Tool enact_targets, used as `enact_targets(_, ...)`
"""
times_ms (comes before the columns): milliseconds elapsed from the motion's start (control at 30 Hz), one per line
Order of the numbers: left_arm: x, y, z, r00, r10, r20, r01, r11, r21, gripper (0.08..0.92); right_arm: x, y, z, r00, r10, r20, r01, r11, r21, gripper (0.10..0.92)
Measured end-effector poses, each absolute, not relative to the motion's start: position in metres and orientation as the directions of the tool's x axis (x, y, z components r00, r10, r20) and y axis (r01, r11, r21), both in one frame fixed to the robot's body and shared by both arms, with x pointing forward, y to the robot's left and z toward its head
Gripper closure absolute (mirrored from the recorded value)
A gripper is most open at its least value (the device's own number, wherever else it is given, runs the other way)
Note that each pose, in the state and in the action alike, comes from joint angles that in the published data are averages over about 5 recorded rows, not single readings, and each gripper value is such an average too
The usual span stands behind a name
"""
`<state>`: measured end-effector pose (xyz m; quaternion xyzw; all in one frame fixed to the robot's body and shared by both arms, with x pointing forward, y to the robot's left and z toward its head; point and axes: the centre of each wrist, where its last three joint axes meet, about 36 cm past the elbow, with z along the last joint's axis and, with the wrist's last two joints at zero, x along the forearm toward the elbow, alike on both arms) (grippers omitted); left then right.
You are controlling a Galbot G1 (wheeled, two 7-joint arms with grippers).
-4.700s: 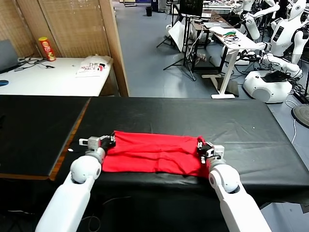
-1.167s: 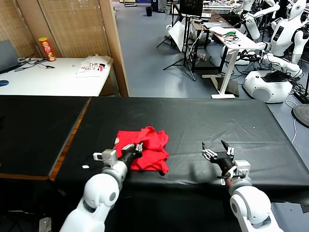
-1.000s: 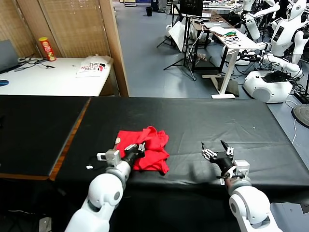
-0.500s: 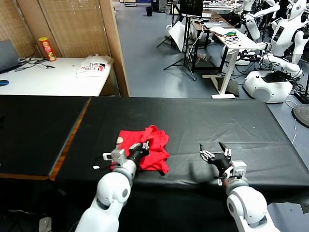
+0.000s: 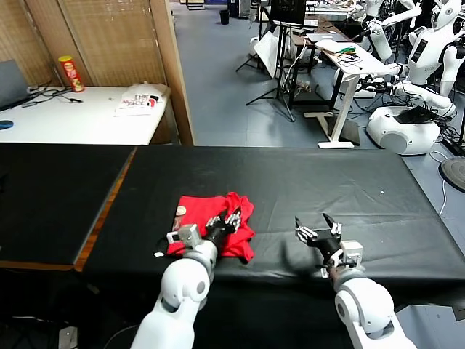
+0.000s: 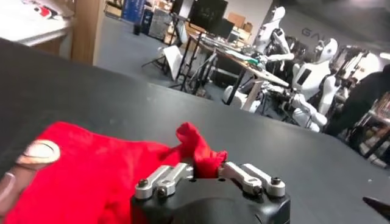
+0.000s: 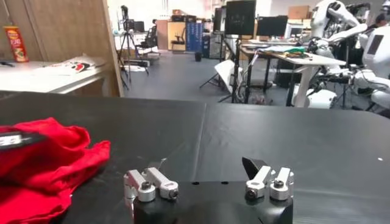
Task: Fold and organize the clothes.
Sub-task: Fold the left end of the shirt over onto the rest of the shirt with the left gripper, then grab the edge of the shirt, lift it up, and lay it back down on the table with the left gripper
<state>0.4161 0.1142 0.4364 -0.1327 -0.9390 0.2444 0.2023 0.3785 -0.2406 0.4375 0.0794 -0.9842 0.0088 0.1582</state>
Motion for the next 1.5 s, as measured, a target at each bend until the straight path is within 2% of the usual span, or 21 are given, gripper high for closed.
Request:
enact_targets(67, 0.418, 0.117, 0.444, -0.89, 0.355, 0.286, 0.147, 0.817, -0.557, 0.286, 0.382, -0.235, 0.438, -0.927, -0.2, 0.319, -0.201, 0.979, 0.029, 0.224)
enact_targets(167, 0.422, 0.129, 0.455, -0.912, 0.332, 0.24, 0.146, 0.811, -0.566, 0.214, 0.39, -0.224, 0.439, -0.908, -0.275, 0.314, -0.273, 0.961, 0.052, 0.224)
enact_targets(367, 0.418, 0.181, 0.46, -0.958, 0.224, 0.178, 0.137, 0.905, -0.402, 0.202, 0.413, -0.189, 0.438, -0.884, -0.377, 0.276, -0.376, 0.925, 0.058, 0.224)
enact_targets(567, 0.4, 0.227, 0.45, -0.973, 0.115, 0.202, 0.061, 0.964, -0.257, 0.201, 0.443, -0.142, 0.423, -0.873, -0.421, 0.248, -0.436, 0.9, -0.004, 0.224)
enact_targets(733, 0.386, 0.245, 0.431, -0.969, 0.061, 0.239, 0.012, 0.979, -0.201, 0.201, 0.453, -0.112, 0.4, -0.879, -0.394, 0.268, -0.439, 0.888, -0.136, 0.224)
enact_targets(900, 0.379, 0.25, 0.418, -0.962, 0.046, 0.269, -0.009, 0.98, -0.198, 0.201, 0.451, -0.107, 0.391, -0.918, -0.3, 0.261, -0.373, 0.877, -0.302, 0.224)
enact_targets(1033, 0.38, 0.252, 0.412, -0.961, 0.043, 0.274, -0.015, 0.979, -0.205, 0.201, 0.448, -0.113, 0.388, -0.943, -0.23, 0.242, -0.309, 0.875, -0.373, 0.224)
enact_targets(1200, 0.382, 0.254, 0.402, -0.956, 0.065, 0.285, -0.014, 0.964, -0.265, 0.201, 0.441, -0.126, 0.392, -0.96, -0.186, 0.211, -0.255, 0.891, -0.375, 0.224)
enact_targets(1500, 0.387, 0.255, 0.385, -0.945, 0.132, 0.299, -0.041, 0.858, -0.511, 0.201, 0.416, -0.161, 0.411, -0.957, -0.215, 0.196, -0.258, 0.939, -0.229, 0.224)
